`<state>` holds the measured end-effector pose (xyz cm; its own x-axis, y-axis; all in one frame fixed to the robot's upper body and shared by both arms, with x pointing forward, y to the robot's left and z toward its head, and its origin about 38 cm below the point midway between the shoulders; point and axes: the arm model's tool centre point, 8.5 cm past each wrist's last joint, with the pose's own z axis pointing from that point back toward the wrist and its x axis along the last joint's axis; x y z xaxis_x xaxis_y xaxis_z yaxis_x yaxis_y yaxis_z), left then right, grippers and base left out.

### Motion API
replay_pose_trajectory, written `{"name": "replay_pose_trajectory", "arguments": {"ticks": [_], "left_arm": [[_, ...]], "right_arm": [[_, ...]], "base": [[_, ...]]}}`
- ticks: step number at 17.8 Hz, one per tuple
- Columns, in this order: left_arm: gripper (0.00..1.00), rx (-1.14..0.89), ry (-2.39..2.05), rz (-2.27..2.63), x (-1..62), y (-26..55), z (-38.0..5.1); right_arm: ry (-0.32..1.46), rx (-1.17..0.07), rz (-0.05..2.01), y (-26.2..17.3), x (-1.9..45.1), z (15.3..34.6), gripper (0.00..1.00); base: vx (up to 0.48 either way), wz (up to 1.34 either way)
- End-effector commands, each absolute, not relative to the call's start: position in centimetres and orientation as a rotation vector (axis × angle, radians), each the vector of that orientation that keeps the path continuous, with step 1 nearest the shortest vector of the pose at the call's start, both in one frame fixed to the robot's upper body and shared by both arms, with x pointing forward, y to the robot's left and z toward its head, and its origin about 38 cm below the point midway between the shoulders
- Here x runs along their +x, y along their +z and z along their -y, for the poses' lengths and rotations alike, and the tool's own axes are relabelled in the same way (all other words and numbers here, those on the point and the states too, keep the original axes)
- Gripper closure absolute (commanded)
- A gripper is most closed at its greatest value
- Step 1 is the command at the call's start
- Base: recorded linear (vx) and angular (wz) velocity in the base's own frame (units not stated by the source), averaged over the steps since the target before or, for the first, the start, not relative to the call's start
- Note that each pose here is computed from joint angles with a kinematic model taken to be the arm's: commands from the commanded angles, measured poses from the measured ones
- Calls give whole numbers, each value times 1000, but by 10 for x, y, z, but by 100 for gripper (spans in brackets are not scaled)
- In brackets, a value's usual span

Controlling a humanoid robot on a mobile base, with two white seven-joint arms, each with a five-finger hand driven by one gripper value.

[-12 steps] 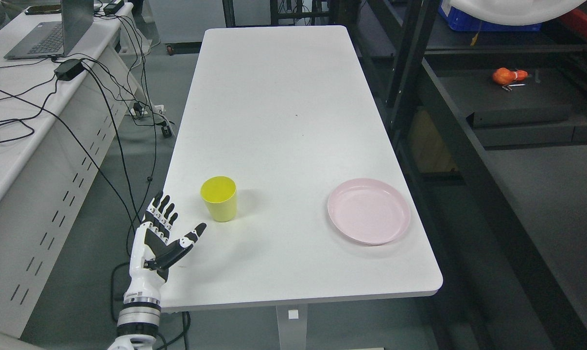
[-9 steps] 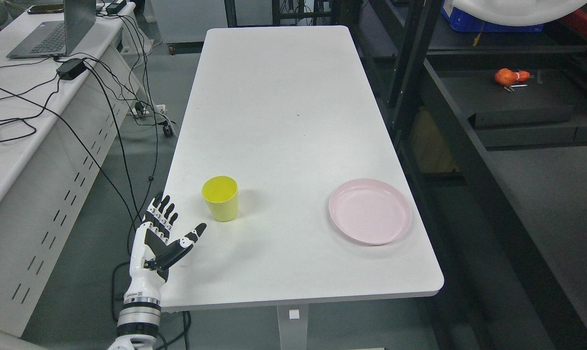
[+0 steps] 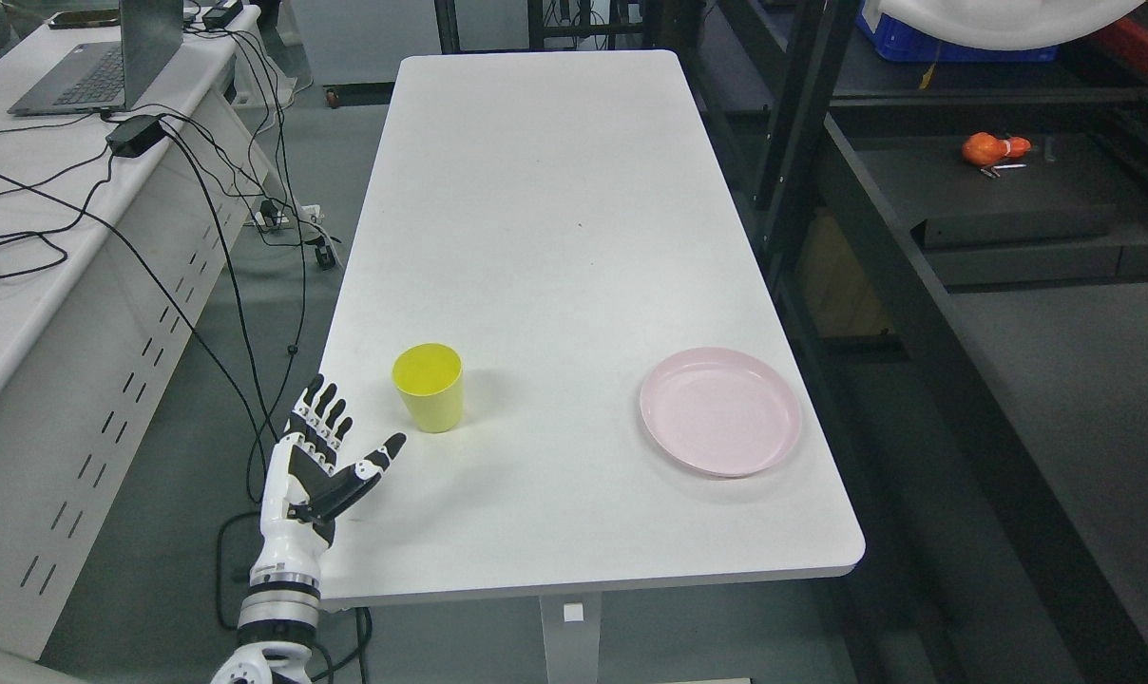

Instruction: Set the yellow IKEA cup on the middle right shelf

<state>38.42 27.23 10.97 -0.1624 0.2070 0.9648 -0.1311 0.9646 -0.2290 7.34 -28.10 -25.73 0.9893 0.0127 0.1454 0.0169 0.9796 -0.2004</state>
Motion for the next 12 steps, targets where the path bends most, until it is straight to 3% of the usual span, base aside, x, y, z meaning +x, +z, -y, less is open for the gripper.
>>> {"name": "replay_pose_trajectory", "arguments": {"ticks": [1, 12], "left_arm": [[1, -66, 304, 1610, 416, 84, -275], [1, -6, 156, 1567, 461, 90, -252]], "right_arm": [[-8, -216, 132, -257, 64, 291, 1], [-8, -216, 132, -257, 64, 291, 1]], "base": [[0, 0], [0, 0]]}}
